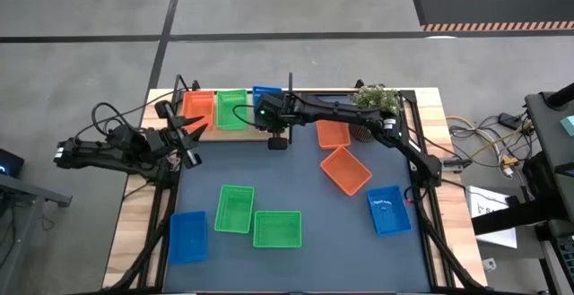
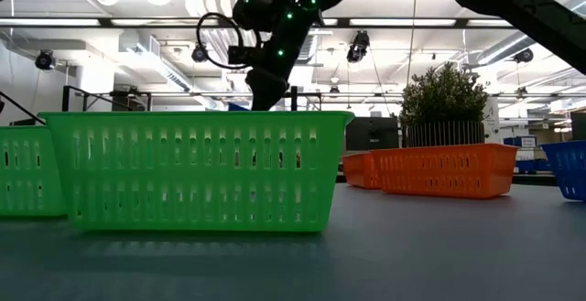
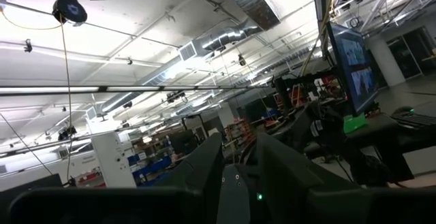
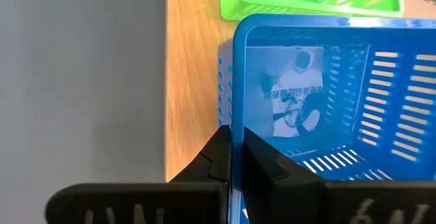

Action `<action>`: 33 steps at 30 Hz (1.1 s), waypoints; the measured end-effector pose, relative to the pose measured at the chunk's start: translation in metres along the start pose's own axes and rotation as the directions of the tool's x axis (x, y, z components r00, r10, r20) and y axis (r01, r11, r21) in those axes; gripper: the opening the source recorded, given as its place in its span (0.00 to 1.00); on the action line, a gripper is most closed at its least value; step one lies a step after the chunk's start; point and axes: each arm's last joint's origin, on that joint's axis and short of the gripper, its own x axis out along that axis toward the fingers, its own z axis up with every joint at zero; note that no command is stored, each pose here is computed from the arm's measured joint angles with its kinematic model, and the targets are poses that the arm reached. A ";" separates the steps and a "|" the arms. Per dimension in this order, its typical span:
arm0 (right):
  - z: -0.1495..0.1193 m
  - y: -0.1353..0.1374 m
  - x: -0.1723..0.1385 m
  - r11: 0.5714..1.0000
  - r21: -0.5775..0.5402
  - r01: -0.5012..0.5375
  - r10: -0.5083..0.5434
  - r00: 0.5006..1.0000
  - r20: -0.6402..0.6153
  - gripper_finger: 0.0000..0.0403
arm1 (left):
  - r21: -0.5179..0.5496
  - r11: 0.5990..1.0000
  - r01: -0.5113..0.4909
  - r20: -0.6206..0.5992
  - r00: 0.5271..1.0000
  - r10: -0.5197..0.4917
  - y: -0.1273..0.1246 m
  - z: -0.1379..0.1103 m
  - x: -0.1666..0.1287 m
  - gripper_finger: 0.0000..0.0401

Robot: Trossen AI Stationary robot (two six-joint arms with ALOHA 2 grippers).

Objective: Stack baskets on shelf by color
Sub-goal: Put the middle blue bin on the shelf

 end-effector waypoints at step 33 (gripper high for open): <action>0.004 0.019 -0.101 0.997 0.007 -0.074 0.073 0.992 0.102 0.11 | -0.018 0.997 0.071 0.055 0.996 -0.070 -0.010 -0.002 0.011 0.19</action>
